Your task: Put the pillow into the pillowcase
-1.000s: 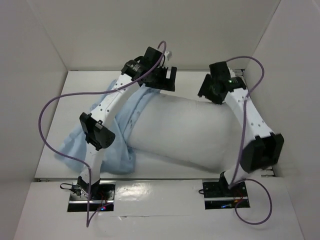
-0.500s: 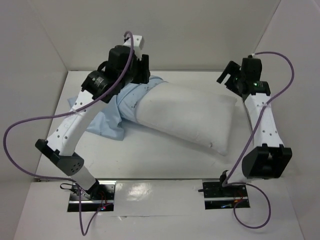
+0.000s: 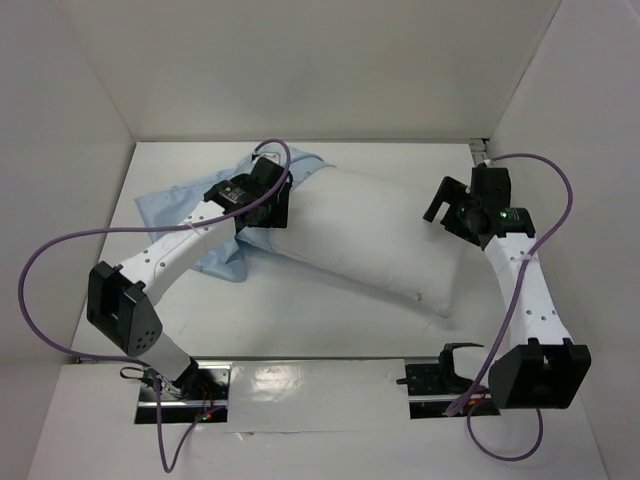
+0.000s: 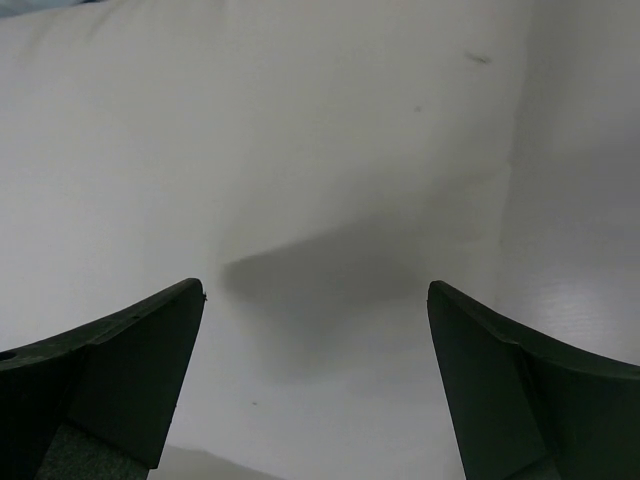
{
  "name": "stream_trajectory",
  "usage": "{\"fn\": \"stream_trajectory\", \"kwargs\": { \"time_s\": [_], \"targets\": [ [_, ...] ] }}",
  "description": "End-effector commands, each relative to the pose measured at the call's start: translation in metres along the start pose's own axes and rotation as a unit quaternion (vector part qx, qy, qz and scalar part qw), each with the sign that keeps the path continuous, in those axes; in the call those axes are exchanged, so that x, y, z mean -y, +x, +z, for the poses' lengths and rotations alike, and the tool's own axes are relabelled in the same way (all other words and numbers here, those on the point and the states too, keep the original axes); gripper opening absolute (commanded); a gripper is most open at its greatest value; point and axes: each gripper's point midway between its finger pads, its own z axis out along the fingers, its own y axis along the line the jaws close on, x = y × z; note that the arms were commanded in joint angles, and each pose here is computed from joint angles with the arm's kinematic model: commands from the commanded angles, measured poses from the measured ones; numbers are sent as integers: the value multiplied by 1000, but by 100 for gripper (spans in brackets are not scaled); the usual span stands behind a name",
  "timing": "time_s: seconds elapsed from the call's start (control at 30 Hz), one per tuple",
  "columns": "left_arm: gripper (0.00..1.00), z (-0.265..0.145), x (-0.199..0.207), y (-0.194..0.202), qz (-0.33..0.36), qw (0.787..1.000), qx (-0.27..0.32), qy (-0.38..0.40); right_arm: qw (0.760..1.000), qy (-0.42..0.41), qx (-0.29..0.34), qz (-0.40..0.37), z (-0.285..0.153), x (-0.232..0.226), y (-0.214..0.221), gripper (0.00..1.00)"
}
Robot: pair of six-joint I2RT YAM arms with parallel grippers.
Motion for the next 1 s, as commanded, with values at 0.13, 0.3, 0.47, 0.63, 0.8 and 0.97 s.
{"fn": "stream_trajectory", "kwargs": {
  "time_s": [0.13, 0.3, 0.47, 0.63, 0.8, 0.97],
  "targets": [
    [64, 3, -10, -24, -30, 997, 45, -51, 997, 72, -9, 23, -14, 54, 15, 100],
    [25, 8, -3, -22, -19, 999, 27, -30, 997, 44, -55, 42, 9, 57, 49, 100],
    [0, 12, 11, -24, 2, 1000, 6, -5, 995, -15, -73, 70, 18, 36, 52, 100],
    [0, -4, 42, -44, 9, 998, 18, 55, 986, -77, -103, 106, 33, 16, 76, 57],
    [0, -52, 138, -66, 40, 965, 16, 258, 967, -214, -68, 119, 19, -57, 51, 0],
    [0, -168, 245, -131, 64, 866, 91, 487, 945, -296, 73, 115, -63, -123, -45, 0]
  ]
}}
